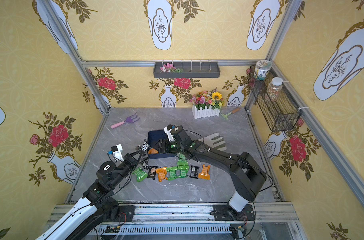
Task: Take the cookies out of the storage box
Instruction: Pick up the cookie from the storage box.
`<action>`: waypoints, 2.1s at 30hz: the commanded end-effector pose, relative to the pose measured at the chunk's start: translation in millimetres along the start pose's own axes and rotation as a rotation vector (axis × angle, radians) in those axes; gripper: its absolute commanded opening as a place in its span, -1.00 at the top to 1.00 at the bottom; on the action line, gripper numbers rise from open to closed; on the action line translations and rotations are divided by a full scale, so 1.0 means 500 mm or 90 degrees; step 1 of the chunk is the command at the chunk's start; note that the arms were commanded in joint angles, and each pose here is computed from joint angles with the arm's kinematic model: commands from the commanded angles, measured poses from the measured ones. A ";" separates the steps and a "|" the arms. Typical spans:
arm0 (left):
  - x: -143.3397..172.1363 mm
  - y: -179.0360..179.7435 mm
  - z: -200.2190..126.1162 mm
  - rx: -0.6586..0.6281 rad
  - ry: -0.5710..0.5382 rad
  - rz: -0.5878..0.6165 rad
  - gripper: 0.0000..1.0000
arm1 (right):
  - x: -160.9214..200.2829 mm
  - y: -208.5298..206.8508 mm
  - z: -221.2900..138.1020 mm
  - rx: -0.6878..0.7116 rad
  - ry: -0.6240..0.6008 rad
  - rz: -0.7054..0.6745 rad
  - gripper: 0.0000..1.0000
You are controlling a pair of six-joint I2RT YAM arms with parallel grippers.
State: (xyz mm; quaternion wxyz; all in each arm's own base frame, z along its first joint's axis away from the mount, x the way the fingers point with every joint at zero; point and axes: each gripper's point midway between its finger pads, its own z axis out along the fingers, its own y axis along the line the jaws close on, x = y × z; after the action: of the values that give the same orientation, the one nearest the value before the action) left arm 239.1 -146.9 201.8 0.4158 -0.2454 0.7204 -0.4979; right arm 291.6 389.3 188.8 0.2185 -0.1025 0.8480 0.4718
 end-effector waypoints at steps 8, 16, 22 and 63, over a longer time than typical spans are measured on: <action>0.011 -0.023 0.006 0.044 0.020 -0.016 1.00 | -0.047 0.080 0.028 -0.137 -0.031 0.007 -0.55; 0.007 0.063 0.026 -0.069 -0.011 -0.084 1.00 | -0.100 0.036 -0.041 -0.081 -0.113 0.002 -0.60; 0.007 0.050 0.058 -0.061 -0.005 -0.102 1.00 | -0.080 0.045 -0.033 -0.063 -0.050 -0.036 -0.63; 0.024 0.051 0.059 -0.024 0.013 -0.122 1.00 | -0.039 0.040 0.040 -0.078 0.001 0.009 -0.30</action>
State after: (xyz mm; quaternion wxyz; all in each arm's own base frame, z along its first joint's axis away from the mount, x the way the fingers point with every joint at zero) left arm 258.3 -160.9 161.9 0.3437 -0.3234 0.7170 -0.5130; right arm 302.0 415.5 196.6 0.1861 -0.1052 0.8225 0.5270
